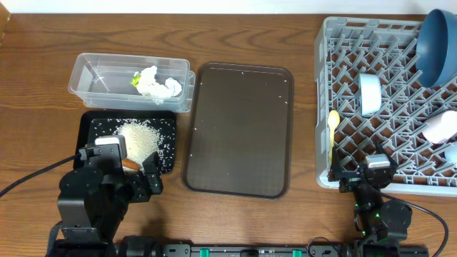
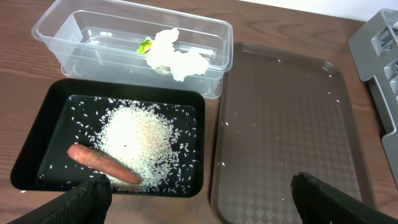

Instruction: Sort waste into correct bins and load items into the dishwasher rack

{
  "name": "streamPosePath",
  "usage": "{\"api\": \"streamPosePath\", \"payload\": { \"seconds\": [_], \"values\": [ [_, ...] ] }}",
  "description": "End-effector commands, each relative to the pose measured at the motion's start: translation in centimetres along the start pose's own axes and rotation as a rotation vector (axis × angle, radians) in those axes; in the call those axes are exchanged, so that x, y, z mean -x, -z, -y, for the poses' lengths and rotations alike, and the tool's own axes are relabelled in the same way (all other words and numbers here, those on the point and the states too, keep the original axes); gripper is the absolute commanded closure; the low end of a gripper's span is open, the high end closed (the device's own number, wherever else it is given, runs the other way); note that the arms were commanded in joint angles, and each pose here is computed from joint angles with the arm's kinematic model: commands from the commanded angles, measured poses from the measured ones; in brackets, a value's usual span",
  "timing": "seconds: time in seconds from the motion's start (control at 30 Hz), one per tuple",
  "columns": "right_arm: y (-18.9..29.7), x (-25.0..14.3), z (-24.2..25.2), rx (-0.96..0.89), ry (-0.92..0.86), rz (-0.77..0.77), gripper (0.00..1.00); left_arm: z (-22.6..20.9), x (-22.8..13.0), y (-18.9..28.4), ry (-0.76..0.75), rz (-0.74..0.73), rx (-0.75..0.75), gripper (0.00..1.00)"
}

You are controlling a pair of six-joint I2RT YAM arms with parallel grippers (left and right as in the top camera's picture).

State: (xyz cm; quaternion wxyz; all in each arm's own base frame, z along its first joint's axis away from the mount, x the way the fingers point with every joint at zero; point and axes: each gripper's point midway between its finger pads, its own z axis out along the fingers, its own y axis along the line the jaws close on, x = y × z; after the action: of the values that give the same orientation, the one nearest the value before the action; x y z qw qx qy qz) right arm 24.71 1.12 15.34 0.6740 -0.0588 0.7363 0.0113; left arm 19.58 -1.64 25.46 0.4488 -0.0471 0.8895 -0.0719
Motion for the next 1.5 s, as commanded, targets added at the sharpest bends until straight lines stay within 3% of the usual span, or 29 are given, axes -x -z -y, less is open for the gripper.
{"api": "streamPosePath", "payload": {
  "seconds": [0.0, 0.5, 1.1, 1.27, 1.47],
  "values": [
    [0.0, 0.0, 0.0, -0.002, 0.006, 0.0, 0.01, -0.3, 0.0, -0.1, -0.007, 0.0, 0.014, 0.06],
    [0.0, 0.0, 0.0, -0.002, 0.006, 0.0, 0.01, -0.8, -1.4, -0.4, -0.012, -0.039, 0.037, 0.06],
    [0.0, 0.0, 0.0, -0.002, 0.006, 0.0, 0.01, -2.7, -3.7, -7.7, -0.021, 0.432, 0.014, 0.06],
    [0.0, 0.0, 0.0, -0.002, 0.006, 0.0, 0.01, -2.7, -3.2, -8.4, -0.092, 0.552, 0.013, 0.06],
    [0.0, 0.0, 0.0, -0.002, 0.006, 0.0, 0.01, -3.0, -4.1, -9.5, -0.139, 0.579, 0.026, 0.06]
  ]
}}
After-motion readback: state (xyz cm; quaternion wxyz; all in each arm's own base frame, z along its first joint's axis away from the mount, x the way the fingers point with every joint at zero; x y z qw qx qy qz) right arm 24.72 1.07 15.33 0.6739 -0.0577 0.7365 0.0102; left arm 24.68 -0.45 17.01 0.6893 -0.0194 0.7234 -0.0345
